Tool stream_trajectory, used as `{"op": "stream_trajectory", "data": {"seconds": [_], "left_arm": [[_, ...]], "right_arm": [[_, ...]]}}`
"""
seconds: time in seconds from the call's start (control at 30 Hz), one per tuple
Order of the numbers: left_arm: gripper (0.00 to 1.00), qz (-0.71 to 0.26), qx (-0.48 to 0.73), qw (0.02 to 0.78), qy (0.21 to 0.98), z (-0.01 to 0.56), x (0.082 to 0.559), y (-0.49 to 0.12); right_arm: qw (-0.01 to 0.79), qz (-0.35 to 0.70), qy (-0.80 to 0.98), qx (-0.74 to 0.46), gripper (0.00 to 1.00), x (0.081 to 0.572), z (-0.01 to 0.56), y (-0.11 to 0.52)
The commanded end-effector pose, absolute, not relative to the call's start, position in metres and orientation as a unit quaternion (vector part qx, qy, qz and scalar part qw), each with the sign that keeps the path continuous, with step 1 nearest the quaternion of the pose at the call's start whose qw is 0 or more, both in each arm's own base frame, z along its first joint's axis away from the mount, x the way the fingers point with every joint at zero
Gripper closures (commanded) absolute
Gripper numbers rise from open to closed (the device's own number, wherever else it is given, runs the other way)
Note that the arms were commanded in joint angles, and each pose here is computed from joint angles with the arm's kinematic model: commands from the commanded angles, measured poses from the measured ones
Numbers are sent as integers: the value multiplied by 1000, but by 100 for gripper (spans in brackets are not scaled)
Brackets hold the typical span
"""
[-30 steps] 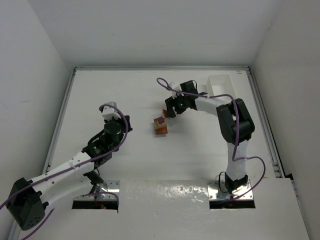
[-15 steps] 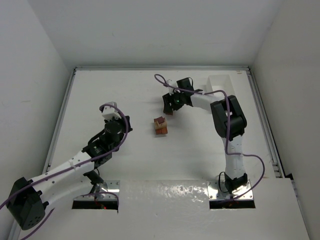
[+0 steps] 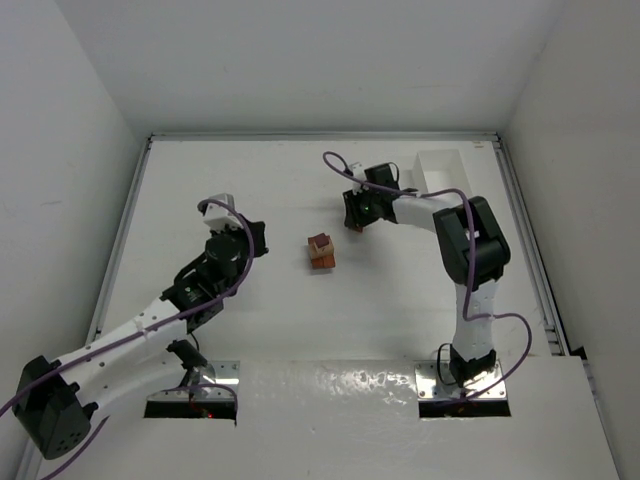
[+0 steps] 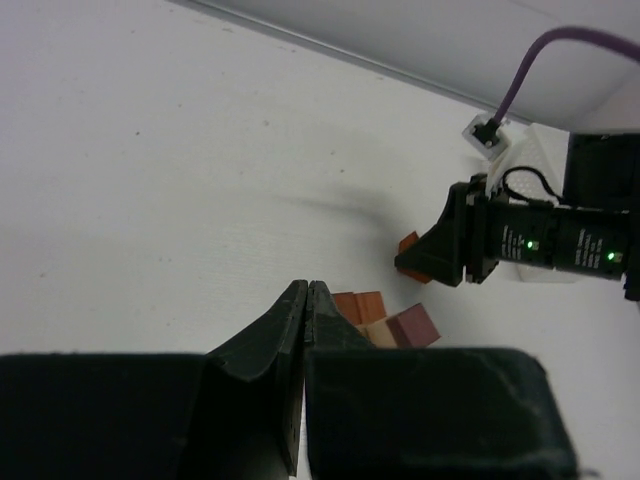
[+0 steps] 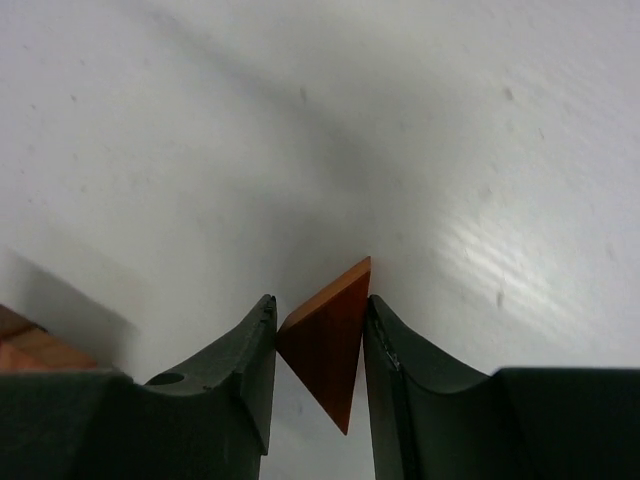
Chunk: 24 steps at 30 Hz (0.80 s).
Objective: Build the wood block tower
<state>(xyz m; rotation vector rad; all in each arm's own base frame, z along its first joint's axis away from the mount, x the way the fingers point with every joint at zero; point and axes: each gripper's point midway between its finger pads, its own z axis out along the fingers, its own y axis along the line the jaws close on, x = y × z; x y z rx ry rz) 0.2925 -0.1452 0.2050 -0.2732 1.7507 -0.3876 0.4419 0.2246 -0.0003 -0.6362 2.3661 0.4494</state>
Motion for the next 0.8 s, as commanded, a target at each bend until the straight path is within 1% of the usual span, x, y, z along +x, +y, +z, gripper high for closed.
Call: {"op": "stream_trajectory", "data": {"seconds": [0.0,0.03,0.07,0.1,0.13,0.17,0.2,0.27,0.3,0.33,0.37,0.4,0.43,0.47,0.53,0.57,0.63,0.67,0.77], "left_arm": [[99,-236,-112,636,726,253,289,-162],[98,-244,-107,635,725,255,287,-165],[97,-257,-98,635,722,259,285,-169],[95,-282,-78,631,718,265,280,-178],[94,-296,-72,629,716,267,277,-182],[92,-307,-66,626,714,269,275,-185],[87,-331,-50,619,710,273,268,-194],[80,-368,-40,612,699,280,261,-203],[73,-402,-28,600,691,286,252,-213],[70,-417,-23,595,687,290,248,-217],[66,-443,0,582,682,295,238,-226],[64,-457,8,576,677,298,233,-229],[62,-466,16,574,673,300,227,-229],[62,-468,19,573,672,299,224,-229],[62,-462,19,561,686,280,218,-225],[62,-465,17,565,681,282,213,-219],[63,-448,0,558,699,261,211,-210],[63,-447,-12,567,692,264,209,-202],[63,-435,-17,565,700,257,203,-193]], "right_arm": [[363,192,896,-168,84,444,38,205],[388,206,885,-156,84,442,64,204],[404,225,877,-130,84,443,79,200],[390,248,878,-124,84,423,73,199],[415,264,863,-117,84,417,100,198],[421,284,855,-102,84,410,111,200],[407,301,857,-96,84,391,104,200],[428,385,814,-84,84,371,148,215],[398,430,805,-92,84,344,144,223],[395,471,785,-77,84,329,166,228],[394,500,767,-78,84,314,169,231],[383,524,757,-76,84,301,175,234],[374,565,732,-74,84,284,197,237],[348,576,738,-57,84,267,183,235],[312,589,744,-47,83,245,177,237],[287,591,753,-44,83,232,169,239],[263,584,767,-44,83,207,148,241],[237,567,789,-30,83,195,126,239],[215,553,805,-32,83,172,101,241]]}}
